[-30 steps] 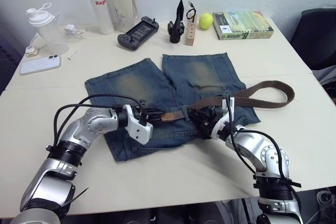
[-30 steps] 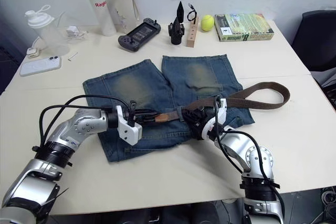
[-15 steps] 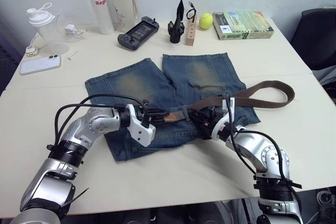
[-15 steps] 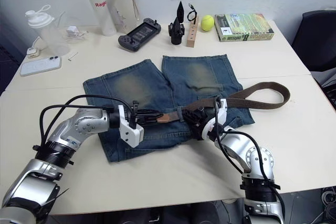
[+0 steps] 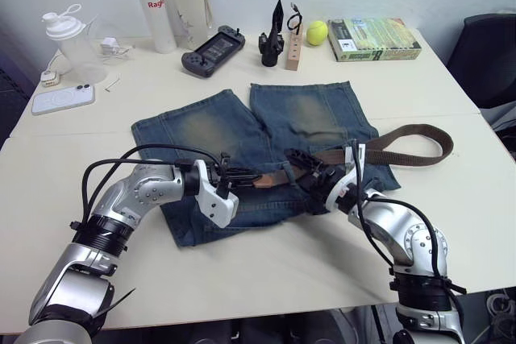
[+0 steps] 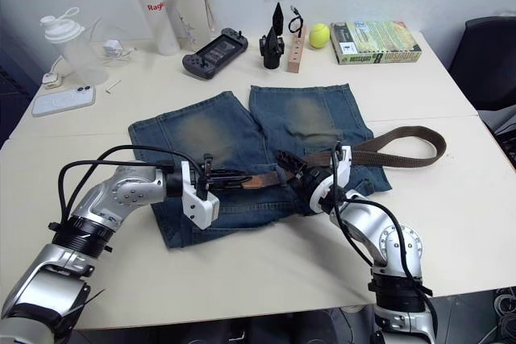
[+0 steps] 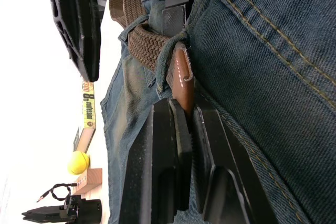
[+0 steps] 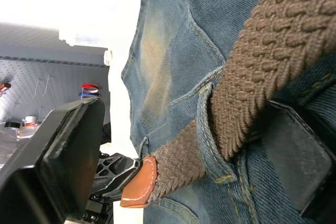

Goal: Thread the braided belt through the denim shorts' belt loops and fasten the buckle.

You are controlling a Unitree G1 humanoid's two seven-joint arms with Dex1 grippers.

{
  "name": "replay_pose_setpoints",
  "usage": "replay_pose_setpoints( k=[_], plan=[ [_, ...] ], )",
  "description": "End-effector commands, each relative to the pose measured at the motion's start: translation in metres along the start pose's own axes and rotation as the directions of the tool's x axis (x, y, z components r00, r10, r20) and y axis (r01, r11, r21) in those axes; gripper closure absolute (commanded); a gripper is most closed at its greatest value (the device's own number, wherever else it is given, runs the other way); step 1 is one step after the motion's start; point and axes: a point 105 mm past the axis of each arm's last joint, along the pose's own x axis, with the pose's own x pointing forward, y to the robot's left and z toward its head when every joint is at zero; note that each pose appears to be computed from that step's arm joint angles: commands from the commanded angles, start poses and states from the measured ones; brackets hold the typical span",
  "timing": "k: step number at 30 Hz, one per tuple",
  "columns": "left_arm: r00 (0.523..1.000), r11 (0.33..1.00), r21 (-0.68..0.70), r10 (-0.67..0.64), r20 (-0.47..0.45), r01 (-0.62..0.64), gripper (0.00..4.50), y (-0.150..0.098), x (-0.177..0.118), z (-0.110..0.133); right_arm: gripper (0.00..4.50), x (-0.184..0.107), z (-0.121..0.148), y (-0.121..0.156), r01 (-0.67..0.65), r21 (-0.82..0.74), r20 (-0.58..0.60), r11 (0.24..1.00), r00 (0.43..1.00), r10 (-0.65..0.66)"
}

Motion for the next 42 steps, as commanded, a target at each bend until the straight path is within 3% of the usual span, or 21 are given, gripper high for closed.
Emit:
replay_pose_setpoints(
  k=[1, 6, 9, 11, 13, 16, 17, 19, 21, 23, 28, 32, 38, 39, 42],
  plan=[
    [0.999, 0.999, 0.012, 0.04, 0.03, -0.04, 4.49, 0.011, -0.002, 0.005, 0.0, -0.011, 0.009, 0.004, -0.009, 0.011, 0.045, 1.0, 0.999, 0.008],
    [0.998, 0.997, -0.032, 0.068, 0.0, -0.068, 4.49, 0.018, -0.008, 0.0, 0.0, -0.035, 0.016, 0.008, -0.002, -0.034, 0.07, 0.999, 0.998, 0.004],
    [0.994, 0.991, -0.085, 0.103, -0.02, -0.105, 4.49, 0.024, -0.015, -0.005, 0.0, -0.056, 0.024, 0.02, -0.004, -0.203, 0.065, 0.979, 0.998, 0.018],
    [0.994, 0.988, -0.11, 0.107, -0.023, -0.109, 4.49, 0.027, -0.02, -0.006, 0.0, -0.066, 0.021, 0.033, -0.026, -0.39, 0.013, 0.921, 0.999, 0.034],
    [0.994, 0.982, -0.151, 0.111, -0.005, -0.111, 4.49, 0.03, -0.023, -0.004, 0.0, -0.073, 0.009, 0.043, -0.066, -0.662, -0.071, 0.747, 0.997, 0.025],
    [0.996, 0.981, -0.178, 0.088, 0.022, -0.082, 4.49, 0.03, -0.024, 0.001, 0.0, -0.075, -0.005, 0.034, -0.106, -0.942, -0.146, 0.318, 0.984, -0.105],
    [0.996, 0.98, -0.183, 0.081, 0.027, -0.075, 4.49, 0.03, -0.023, 0.002, 0.0, -0.075, -0.008, 0.027, -0.124, -0.973, -0.154, 0.194, 0.977, -0.151],
    [0.996, 0.978, -0.197, 0.079, 0.041, -0.069, 4.49, 0.031, -0.022, 0.004, 0.0, -0.072, -0.013, 0.008, -0.2, -0.972, -0.166, -0.125, 0.957, -0.236],
    [0.996, 0.977, -0.203, 0.078, 0.048, -0.067, 4.49, 0.032, -0.021, 0.006, 0.0, -0.069, -0.017, -0.002, -0.247, -0.919, -0.17, -0.307, 0.951, -0.259],
    [0.996, 0.976, -0.205, 0.078, 0.051, -0.066, 4.49, 0.033, -0.021, 0.007, 0.0, -0.062, -0.012, -0.011, -0.232, -0.886, -0.127, -0.403, 0.955, -0.269],
    [0.995, 0.976, -0.209, 0.079, 0.054, -0.066, 4.49, 0.033, -0.019, 0.008, 0.0, -0.052, -0.01, -0.037, -0.235, -0.839, -0.071, -0.49, 0.941, -0.331],
    [0.996, 0.976, -0.208, 0.079, 0.05, -0.067, 4.5, 0.033, -0.019, 0.007, 1.18, -0.051, -0.011, -0.048, -0.246, -0.841, -0.069, -0.482, 0.932, -0.355],
    [0.996, 0.978, -0.201, 0.074, 0.046, -0.063, 4.5, 0.032, -0.02, 0.008, 4.15, -0.051, -0.003, -0.056, -0.223, -0.854, -0.029, -0.47, 0.922, -0.385],
    [0.997, 0.979, -0.197, 0.071, 0.044, -0.061, 4.5, 0.031, -0.021, 0.008, 4.47, -0.054, 0.004, -0.058, -0.21, -0.858, -0.008, -0.469, 0.918, -0.396],
    [0.997, 0.981, -0.188, 0.064, 0.036, -0.057, 4.5, 0.03, -0.024, 0.008, 4.47, -0.062, 0.026, -0.065, -0.177, -0.863, 0.051, -0.472, 0.901, -0.43]
  ],
)
